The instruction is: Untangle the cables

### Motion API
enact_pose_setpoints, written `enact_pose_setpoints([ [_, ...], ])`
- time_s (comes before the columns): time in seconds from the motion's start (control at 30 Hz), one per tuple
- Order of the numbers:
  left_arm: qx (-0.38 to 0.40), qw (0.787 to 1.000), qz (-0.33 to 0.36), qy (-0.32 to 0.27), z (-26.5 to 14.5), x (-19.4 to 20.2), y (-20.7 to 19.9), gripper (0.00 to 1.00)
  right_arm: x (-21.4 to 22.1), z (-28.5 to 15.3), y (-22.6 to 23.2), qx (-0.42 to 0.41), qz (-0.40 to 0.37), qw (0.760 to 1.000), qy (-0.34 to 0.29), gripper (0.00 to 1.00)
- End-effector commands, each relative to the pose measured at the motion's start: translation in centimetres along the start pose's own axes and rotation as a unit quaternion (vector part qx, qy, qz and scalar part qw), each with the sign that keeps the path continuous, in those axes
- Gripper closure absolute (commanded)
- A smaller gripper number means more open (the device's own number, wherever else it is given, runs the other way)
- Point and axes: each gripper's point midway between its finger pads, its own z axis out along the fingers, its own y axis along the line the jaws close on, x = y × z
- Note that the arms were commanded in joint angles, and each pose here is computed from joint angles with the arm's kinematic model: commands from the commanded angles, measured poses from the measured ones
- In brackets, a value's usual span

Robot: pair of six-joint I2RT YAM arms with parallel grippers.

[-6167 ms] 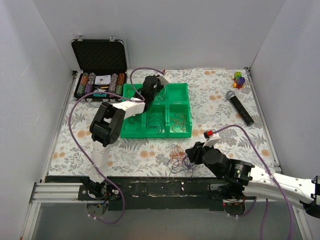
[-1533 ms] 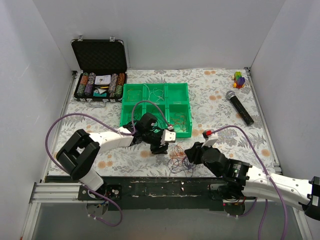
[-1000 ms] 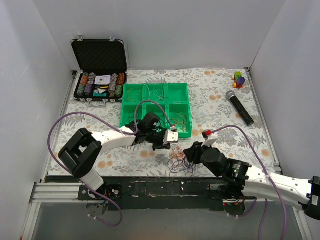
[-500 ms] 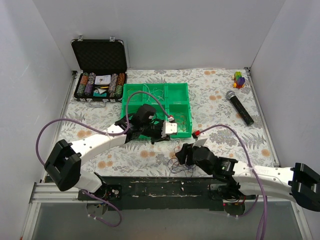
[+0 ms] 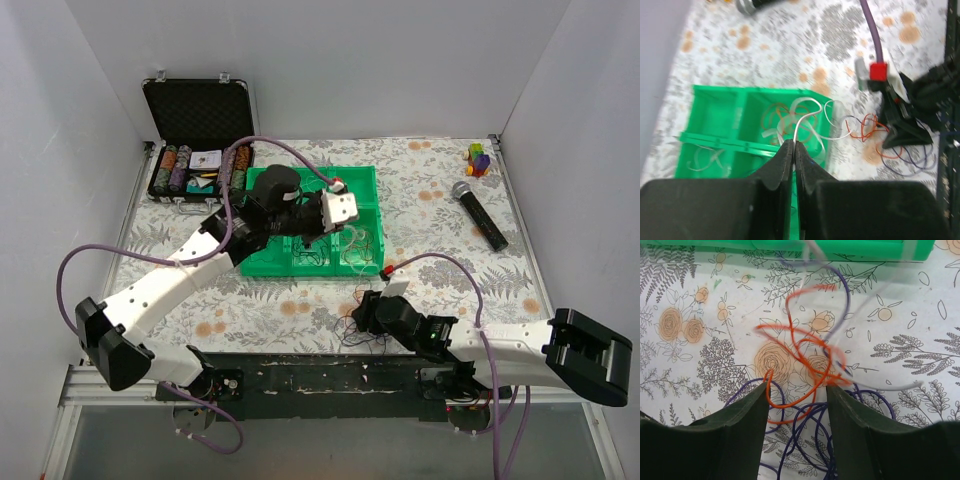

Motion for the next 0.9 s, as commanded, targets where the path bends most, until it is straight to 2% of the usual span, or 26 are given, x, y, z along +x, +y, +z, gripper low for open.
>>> enact_pose_setpoints([
  [0.0, -0.071, 0.997, 0.018, -0.018, -4.0, -4.6, 2.8, 1.0, 2.5, 0.0, -1.9, 0.032, 0.006, 0.999, 0.039, 0.45],
  [0.07, -0.125, 0.991, 0.038, -0.037, -5.5, -6.6, 4.9, 1.0, 3.1, 0.0, -2.4, 0.042, 0.01, 0.998, 0.05, 0.49],
  [0.13, -0.203, 0.975, 0.065, -0.066, -7.4, -9.2, 7.9, 1.0, 3.8, -0.1, -2.8, 0.045, 0.015, 0.997, 0.061, 0.52],
  [0.23, -0.317, 0.936, 0.103, -0.113, -10.7, -13.0, 11.9, 1.0, 4.4, -0.3, -3.1, 0.044, 0.017, 0.997, 0.068, 0.57],
  [0.3, -0.4, 0.9, 0.109, -0.138, -13.3, -14.6, 14.5, 1.0, 4.3, -0.4, -3.2, 0.043, 0.02, 0.997, 0.066, 0.58],
  [0.4, -0.478, 0.849, 0.112, -0.193, -16.8, -17.1, 17.1, 1.0, 4.5, -0.6, -3.4, 0.045, 0.022, 0.996, 0.069, 0.62],
  [0.53, -0.533, 0.801, 0.102, -0.253, -20.8, -20.2, 19.0, 1.0, 5.3, -0.7, -4.0, 0.052, 0.024, 0.995, 0.082, 0.68],
  [0.67, -0.56, 0.762, 0.113, -0.305, -24.2, -23.6, 19.4, 1.0, 6.1, -0.9, -4.6, 0.056, 0.031, 0.994, 0.089, 0.74],
  [0.77, -0.546, 0.765, 0.125, -0.317, -24.7, -25.2, 19.2, 1.0, 6.5, -1.0, -4.9, 0.057, 0.034, 0.994, 0.09, 0.8],
  [0.87, -0.552, 0.75, 0.14, -0.337, -25.9, -26.3, 18.8, 1.0, 6.6, -1.1, -5.1, 0.058, 0.037, 0.993, 0.091, 0.85],
])
